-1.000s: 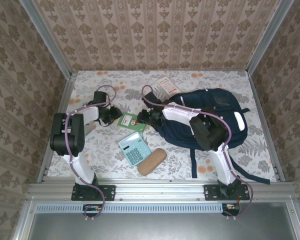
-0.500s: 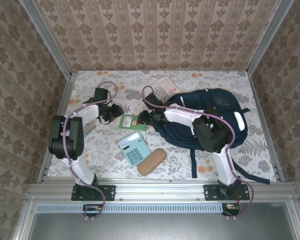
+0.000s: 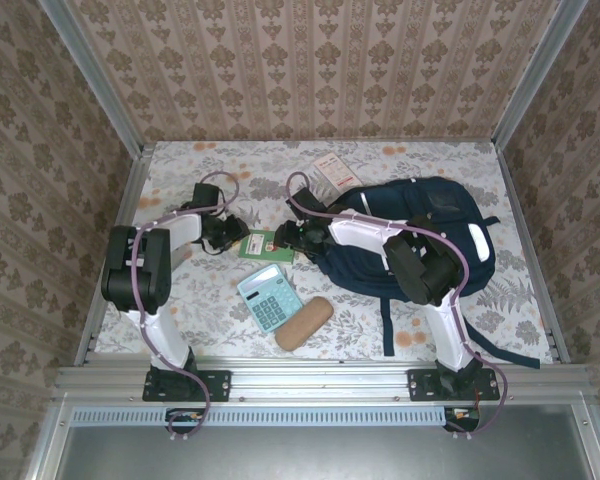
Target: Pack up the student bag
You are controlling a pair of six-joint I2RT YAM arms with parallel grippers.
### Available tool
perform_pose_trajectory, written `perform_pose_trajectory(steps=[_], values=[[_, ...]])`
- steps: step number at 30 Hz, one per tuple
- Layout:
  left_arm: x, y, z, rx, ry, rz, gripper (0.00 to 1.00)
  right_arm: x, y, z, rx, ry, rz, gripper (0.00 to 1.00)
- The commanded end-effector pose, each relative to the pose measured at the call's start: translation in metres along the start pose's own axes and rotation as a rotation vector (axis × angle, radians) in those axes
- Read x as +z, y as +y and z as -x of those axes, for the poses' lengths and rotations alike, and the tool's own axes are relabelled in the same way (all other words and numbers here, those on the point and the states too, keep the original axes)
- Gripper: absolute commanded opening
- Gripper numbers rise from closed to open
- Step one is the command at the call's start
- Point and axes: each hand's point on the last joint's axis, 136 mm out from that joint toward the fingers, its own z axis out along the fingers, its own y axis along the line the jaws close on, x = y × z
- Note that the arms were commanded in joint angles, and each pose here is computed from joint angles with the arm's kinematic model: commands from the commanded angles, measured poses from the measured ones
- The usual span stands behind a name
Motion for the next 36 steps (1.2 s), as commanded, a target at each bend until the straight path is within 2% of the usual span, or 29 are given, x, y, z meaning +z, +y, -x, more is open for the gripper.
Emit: perform_pose_trajectory(steps=[1, 6, 11, 15, 19, 24, 29, 31, 36], values=[[0.008, 0.005, -0.032, -0.039, 0.09, 0.011, 0.3, 0.01, 0.025, -0.005, 0.015, 0.03, 0.135, 0.55], [0.006, 0.006, -0.034, -0.041, 0.092, 0.016, 0.3, 0.006, 0.028, -0.003, 0.011, 0.024, 0.136, 0.54], [-0.003, 0.005, -0.03, -0.025, 0.08, 0.019, 0.31, 0.002, -0.006, -0.003, 0.01, 0.001, -0.054, 0.56], [-0.023, 0.005, -0.02, -0.008, 0.042, 0.032, 0.34, -0.001, -0.022, -0.005, 0.0, -0.007, -0.121, 0.56], [-0.029, 0.006, -0.021, -0.002, 0.045, 0.025, 0.37, 0.0, -0.026, -0.008, 0.004, -0.003, -0.134, 0.57], [-0.019, 0.002, -0.033, -0.013, 0.072, -0.017, 0.37, 0.006, -0.03, -0.012, -0.004, 0.009, -0.152, 0.57], [-0.003, 0.01, -0.043, -0.045, 0.112, -0.02, 0.33, 0.019, -0.019, -0.019, -0.007, 0.053, -0.077, 0.57], [0.0, 0.01, -0.047, -0.052, 0.12, -0.031, 0.25, 0.021, -0.005, -0.02, -0.01, 0.064, -0.006, 0.57], [0.003, 0.006, -0.053, -0.052, 0.138, -0.045, 0.24, 0.016, 0.039, -0.017, 0.025, 0.067, 0.229, 0.55]])
